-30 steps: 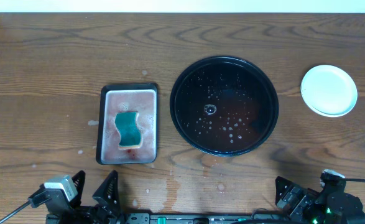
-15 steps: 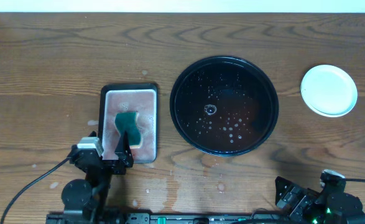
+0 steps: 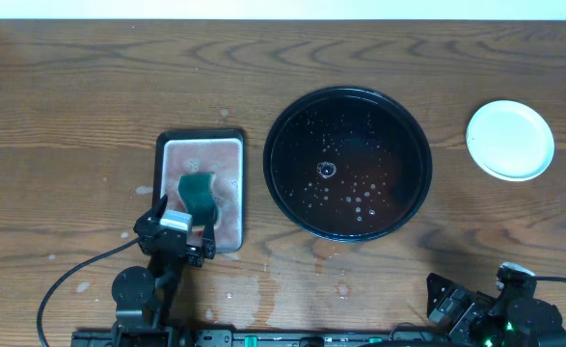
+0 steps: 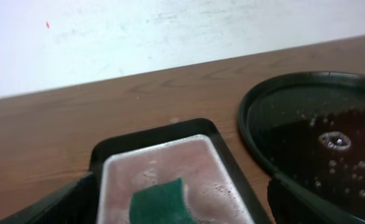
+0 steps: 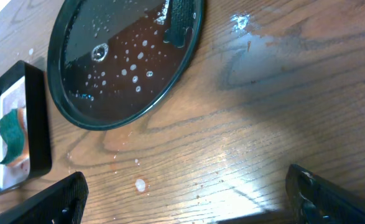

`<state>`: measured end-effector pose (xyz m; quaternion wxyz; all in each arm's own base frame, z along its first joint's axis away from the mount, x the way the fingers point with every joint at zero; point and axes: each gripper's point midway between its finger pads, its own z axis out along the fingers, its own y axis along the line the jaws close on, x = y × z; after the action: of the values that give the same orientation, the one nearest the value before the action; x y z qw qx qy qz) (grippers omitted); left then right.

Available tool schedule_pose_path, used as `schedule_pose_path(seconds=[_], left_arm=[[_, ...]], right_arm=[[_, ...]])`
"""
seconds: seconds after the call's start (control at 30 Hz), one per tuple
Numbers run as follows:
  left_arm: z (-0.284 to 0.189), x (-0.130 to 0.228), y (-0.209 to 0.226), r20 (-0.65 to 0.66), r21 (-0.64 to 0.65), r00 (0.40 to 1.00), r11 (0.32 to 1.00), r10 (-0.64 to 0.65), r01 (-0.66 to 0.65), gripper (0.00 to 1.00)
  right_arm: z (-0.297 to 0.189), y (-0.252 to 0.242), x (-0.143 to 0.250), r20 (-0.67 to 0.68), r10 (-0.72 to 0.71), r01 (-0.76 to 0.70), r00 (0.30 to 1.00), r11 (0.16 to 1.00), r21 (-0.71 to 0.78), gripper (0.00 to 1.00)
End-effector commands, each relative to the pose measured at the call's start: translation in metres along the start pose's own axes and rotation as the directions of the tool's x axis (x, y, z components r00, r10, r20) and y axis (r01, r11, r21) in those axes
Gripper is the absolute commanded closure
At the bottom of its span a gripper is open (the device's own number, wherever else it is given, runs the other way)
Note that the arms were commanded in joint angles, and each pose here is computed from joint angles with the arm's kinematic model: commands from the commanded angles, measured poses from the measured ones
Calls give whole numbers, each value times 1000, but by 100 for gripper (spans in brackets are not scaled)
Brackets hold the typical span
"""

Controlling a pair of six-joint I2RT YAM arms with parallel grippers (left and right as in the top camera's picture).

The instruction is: Clean dirty plates on tray and stack at the side

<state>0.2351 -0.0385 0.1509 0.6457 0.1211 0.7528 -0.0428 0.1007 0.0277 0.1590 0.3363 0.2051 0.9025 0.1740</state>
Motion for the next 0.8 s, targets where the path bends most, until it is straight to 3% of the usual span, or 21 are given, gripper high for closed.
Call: schedule_pose_path(seconds=[0.0, 0.17, 0.77], left_arm=[[1, 13, 4, -36, -19, 994, 994, 104, -104, 13], [-6, 22, 51, -39, -303, 990, 946, -133, 116, 14], [-2, 18, 53, 16, -307, 993, 944, -121, 120, 14]], right_arm=[[0, 1, 1, -4, 1, -1, 1000, 1000, -8, 1], [0, 1, 1, -4, 2, -2, 1000, 1000, -8, 1], [0, 1, 1, -4, 1, -1, 1000, 1000, -9, 1]])
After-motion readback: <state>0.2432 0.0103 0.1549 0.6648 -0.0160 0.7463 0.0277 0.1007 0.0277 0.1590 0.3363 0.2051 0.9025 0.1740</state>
